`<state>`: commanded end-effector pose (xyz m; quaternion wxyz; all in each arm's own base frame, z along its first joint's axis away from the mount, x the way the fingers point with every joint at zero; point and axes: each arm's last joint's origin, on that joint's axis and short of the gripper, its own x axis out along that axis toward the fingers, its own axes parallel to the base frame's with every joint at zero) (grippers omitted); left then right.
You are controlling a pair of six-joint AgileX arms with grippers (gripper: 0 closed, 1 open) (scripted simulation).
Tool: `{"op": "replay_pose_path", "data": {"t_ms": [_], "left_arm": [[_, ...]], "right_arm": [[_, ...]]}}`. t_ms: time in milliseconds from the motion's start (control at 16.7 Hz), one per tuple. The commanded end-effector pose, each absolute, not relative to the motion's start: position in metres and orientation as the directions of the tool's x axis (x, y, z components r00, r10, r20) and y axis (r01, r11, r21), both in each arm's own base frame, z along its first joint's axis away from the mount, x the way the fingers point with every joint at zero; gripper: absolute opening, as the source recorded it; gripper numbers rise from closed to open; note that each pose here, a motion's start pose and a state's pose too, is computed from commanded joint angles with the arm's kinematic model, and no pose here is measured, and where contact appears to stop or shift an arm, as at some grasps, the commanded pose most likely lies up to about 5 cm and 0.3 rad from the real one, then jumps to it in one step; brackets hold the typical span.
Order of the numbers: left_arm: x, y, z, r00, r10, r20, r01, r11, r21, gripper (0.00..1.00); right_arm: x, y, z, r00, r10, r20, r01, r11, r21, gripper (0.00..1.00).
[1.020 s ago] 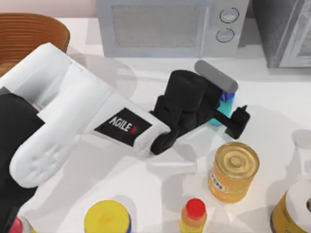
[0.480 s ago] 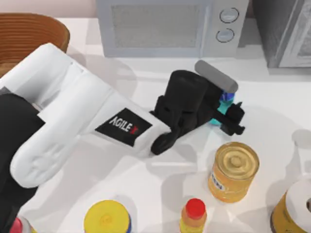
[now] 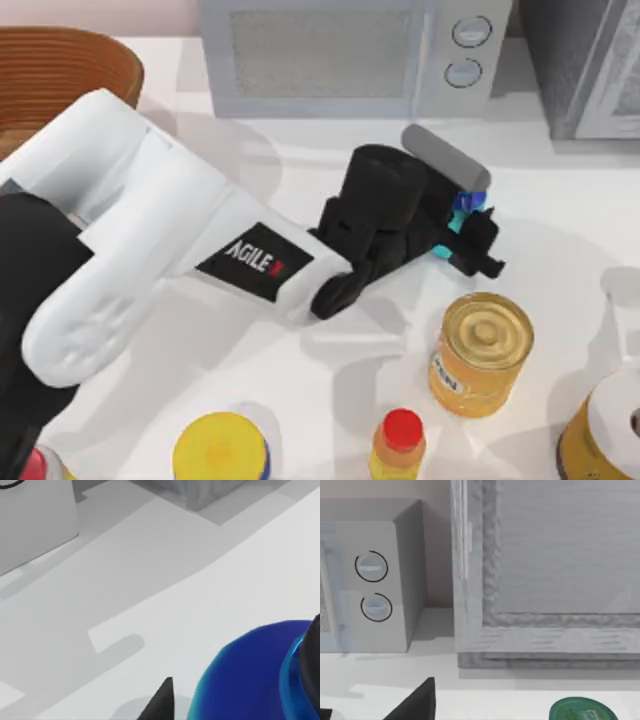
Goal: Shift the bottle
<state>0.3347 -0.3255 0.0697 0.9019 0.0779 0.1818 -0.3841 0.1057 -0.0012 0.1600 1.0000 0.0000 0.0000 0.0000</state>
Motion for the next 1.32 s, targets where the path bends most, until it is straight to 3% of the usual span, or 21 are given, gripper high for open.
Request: {"op": "replay_pose_path", "data": {"t_ms": [660,960,1320], "left_arm": [[0.340,-0.310,0.077,0.682,-0.625,-0.380,0.677,0.736,0.004,0.00],[0.343,-0.226,0.110,0.840,-0.406,-0.360,0.434,0.901,-0.004,0.00],[0.292,-0.128,0.121,0.914,-0.126,-0.386,0.128,0.992,-0.022,0.00]], "right_arm": [[0.106,-0.001,0.160,1.000,0.000,0.000,0.000,1.000,0.000,1.00],[0.106,-0.001,0.160,1.000,0.000,0.000,0.000,1.000,0.000,1.00],[0.106,-0.001,0.160,1.000,0.000,0.000,0.000,1.000,0.000,1.00]]}}
